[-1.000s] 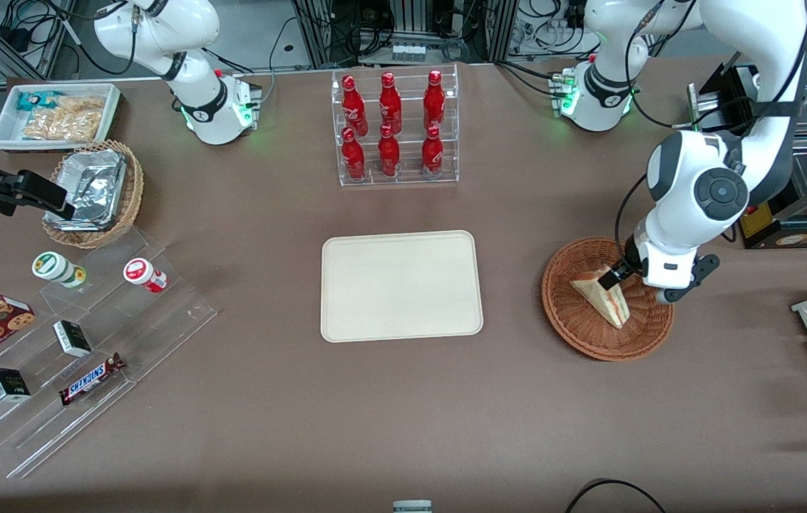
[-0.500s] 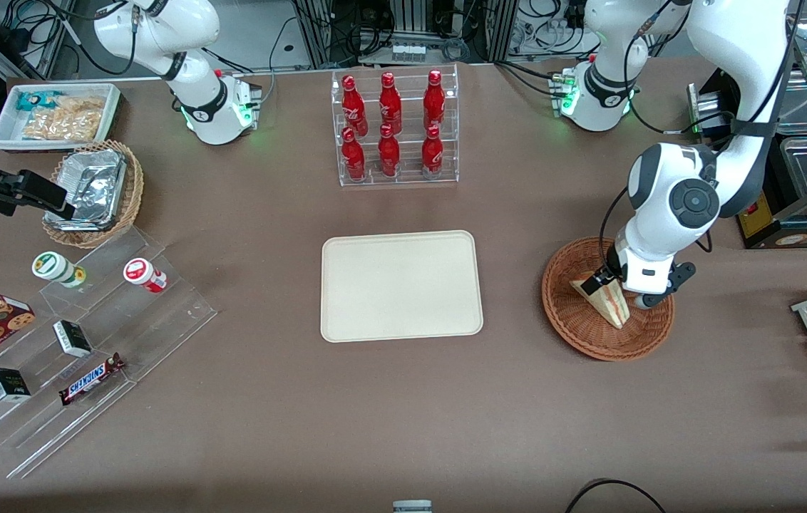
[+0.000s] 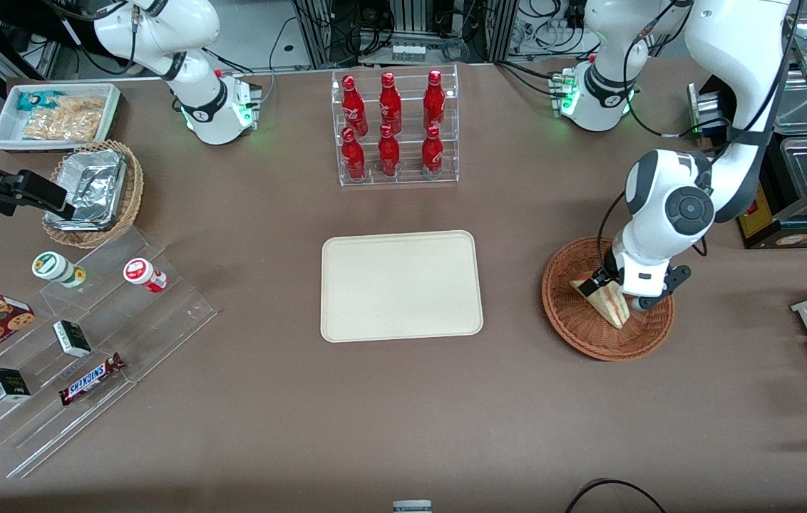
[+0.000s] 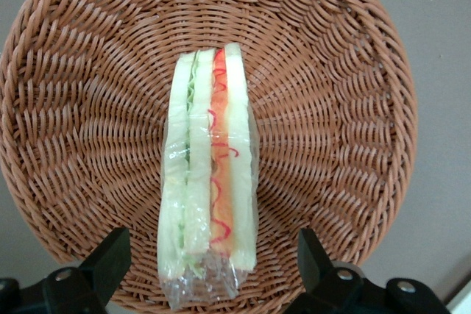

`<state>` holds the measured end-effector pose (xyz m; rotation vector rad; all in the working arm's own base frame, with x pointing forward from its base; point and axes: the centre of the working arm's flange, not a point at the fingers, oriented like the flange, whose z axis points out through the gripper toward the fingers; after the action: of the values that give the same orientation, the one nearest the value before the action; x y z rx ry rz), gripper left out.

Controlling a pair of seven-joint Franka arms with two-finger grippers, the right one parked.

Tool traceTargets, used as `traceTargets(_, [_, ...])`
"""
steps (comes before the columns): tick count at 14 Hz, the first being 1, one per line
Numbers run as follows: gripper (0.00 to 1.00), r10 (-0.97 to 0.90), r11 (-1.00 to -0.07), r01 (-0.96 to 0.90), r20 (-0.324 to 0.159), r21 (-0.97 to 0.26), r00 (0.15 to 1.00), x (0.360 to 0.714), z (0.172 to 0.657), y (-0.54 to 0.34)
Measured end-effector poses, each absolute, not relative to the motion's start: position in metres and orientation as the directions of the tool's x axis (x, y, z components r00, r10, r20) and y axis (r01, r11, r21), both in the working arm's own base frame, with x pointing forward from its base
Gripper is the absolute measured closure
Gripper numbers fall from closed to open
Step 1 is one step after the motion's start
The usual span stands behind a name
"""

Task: Place sandwich from basket to tray
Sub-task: 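Close the left gripper on the wrapped sandwich, then lift the sandwich and carry it over the cream tray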

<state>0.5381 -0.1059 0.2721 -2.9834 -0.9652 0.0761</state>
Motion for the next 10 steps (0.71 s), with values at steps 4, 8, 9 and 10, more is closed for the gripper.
traceTargets(4, [0.27, 0.588, -0.809, 0.587, -0.062, -0.03, 0.806, 0.537, 0.258, -0.104])
traceTargets(8, [0.67, 0.588, -0.809, 0.588, -0.056, -0.023, 0.807, 0.541, 0.259, -0.105])
traceTargets(9, [0.74, 0.588, -0.809, 0.587, -0.048, -0.017, 0.808, 0.543, 0.265, -0.105])
traceTargets(10, [0.78, 0.586, -0.811, 0.586, -0.037, -0.013, 0.81, 0.545, 0.275, -0.105])
